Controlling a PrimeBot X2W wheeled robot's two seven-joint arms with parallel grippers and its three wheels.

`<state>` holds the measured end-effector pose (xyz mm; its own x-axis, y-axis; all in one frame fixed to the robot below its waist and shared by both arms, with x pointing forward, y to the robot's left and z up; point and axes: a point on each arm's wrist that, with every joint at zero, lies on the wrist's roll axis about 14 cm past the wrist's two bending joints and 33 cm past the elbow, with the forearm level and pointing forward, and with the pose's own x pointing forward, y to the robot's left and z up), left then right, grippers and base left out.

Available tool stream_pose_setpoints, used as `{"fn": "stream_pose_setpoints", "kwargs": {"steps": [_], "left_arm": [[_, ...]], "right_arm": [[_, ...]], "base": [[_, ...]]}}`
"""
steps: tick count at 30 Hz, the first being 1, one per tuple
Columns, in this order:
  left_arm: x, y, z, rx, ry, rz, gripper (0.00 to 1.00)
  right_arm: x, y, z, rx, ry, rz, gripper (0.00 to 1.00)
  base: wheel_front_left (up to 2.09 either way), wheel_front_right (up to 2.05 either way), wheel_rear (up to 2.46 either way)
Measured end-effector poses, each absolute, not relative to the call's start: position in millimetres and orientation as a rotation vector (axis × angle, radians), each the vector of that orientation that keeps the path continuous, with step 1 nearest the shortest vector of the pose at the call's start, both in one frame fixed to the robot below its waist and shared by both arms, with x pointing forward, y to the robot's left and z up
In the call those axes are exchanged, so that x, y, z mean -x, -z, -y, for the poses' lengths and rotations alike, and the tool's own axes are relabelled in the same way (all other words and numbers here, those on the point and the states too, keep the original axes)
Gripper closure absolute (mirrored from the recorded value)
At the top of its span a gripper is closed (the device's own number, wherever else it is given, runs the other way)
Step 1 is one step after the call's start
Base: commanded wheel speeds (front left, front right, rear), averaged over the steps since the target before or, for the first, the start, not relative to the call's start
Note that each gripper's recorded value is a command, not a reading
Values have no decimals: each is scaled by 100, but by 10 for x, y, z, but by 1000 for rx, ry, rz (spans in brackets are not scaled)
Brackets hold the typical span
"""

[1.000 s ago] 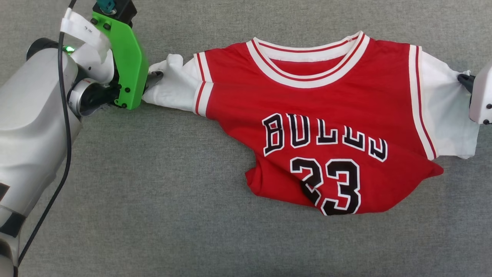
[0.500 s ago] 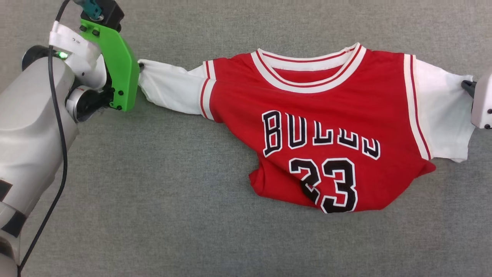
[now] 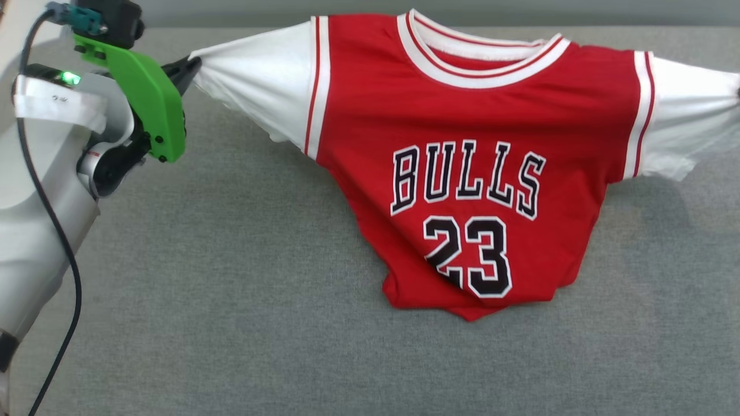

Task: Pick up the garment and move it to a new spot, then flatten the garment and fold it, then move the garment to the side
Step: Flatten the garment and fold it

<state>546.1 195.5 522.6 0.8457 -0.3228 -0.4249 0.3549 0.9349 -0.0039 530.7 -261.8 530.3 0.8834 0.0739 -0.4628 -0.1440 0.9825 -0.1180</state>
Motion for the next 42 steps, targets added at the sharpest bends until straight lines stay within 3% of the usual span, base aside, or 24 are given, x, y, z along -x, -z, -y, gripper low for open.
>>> {"fn": "stream_pose_setpoints", "kwargs": {"steps": [15, 28, 36, 42], "left_arm": [[-4912, -6847, -2194, -130, 278, 85, 100], [-4249, -7474, -2278, -133, 213, 299, 100], [-4245, -7649, -2308, -125, 204, 351, 100], [-4557, -7806, -2374, -125, 201, 377, 100]], "right_arm": [[-4899, -6894, 2522, 220, -148, -4, 100], [-4526, -7553, 2498, 232, -157, 208, 100], [-4608, -7648, 2525, 227, -153, 250, 100], [-4922, -7875, 2549, 169, -144, 331, 100]], "base": [[0, 0, 0], [0, 0, 0], [0, 0, 0], [0, 0, 0]]}}
